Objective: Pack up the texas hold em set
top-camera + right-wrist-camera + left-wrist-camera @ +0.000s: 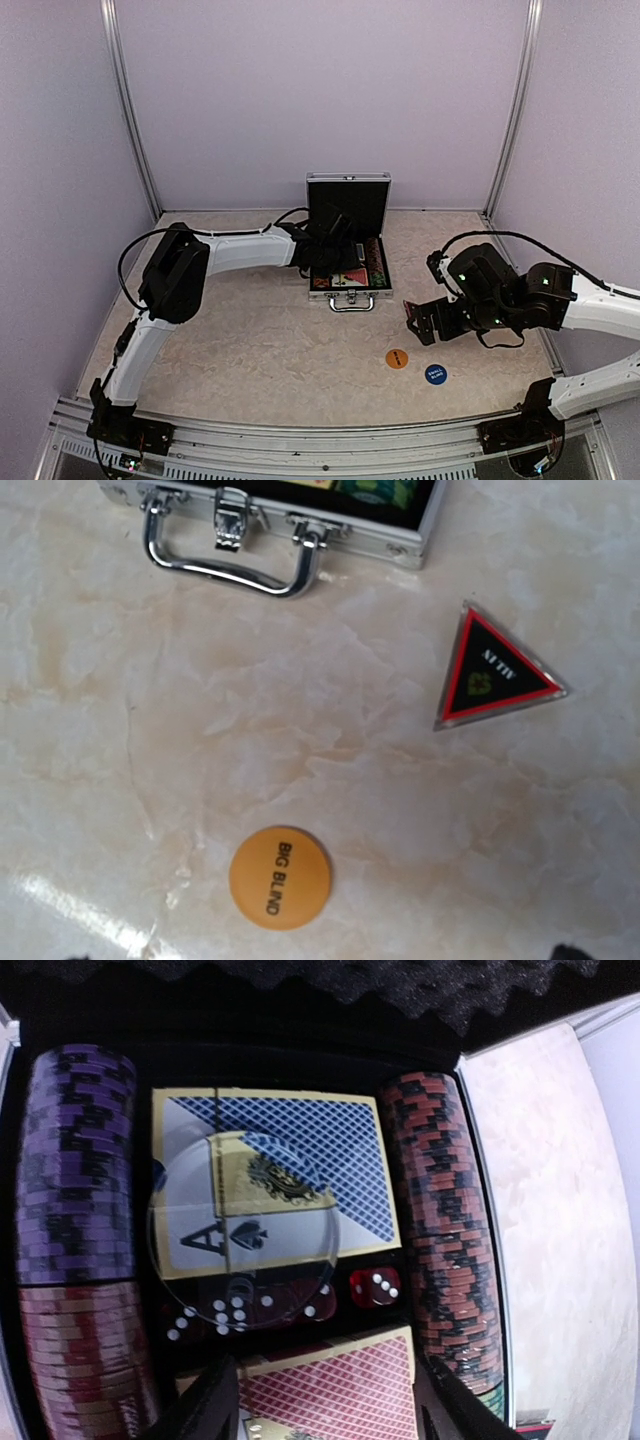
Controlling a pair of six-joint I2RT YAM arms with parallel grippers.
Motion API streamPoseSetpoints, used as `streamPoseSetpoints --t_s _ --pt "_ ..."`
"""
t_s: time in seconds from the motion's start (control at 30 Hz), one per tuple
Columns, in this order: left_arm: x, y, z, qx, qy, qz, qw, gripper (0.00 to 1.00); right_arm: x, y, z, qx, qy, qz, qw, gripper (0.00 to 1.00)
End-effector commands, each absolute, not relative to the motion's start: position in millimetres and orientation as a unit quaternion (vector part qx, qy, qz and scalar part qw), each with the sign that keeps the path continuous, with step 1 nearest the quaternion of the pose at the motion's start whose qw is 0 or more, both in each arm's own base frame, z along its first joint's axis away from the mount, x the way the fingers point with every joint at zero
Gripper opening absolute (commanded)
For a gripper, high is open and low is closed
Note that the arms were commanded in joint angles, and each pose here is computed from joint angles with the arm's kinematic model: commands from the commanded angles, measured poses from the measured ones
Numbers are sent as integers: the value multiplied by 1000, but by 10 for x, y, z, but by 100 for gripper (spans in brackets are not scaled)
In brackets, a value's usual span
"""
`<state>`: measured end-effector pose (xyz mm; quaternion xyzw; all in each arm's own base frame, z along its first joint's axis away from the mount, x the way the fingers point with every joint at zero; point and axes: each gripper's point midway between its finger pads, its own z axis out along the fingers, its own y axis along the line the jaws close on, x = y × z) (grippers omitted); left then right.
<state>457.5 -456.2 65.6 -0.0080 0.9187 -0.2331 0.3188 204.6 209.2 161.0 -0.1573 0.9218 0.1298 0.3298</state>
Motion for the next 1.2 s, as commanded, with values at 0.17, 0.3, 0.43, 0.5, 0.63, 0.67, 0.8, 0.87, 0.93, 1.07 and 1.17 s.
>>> streamPoseSetpoints --t_s 0.17,0.3,0.43,0.5,0.63,0.67,0.8,0.87,0.93,1.07,1.17 --pt "4538 -4849 836 16 903 -290 317 43 2057 2049 1698 -146 920 135 338 100" --pt "4569 -4926 752 20 902 -303 308 38 2056 2043 1700 -144 920 136 338 100" --pt "4605 -4965 654 17 899 -325 293 38 2049 2040 1703 -143 920 138 338 100" --pt "4634 -4970 630 13 897 -337 287 38 2049 2032 1703 -142 920 137 338 100" --pt "4710 -4916 536 3 898 -337 283 37 2041 2026 1705 -143 920 136 338 100" --pt "4734 -4899 537 2 897 -335 288 37 2042 2024 1705 -142 920 136 338 100" --pt "4839 -4819 590 0 895 -317 315 37 2043 2028 1690 -142 921 136 337 100" --pt "4913 -4770 635 -3 891 -310 331 37 2044 2034 1676 -142 921 136 335 100" --pt "4974 -4718 650 -9 890 -307 338 37 2047 2039 1671 -143 922 135 335 100" --pt "5073 -4625 607 -17 890 -301 341 37 2049 2041 1672 -143 921 135 335 100" --pt "5128 -4583 590 -21 889 -301 344 37 2051 2045 1651 -143 922 133 333 100"
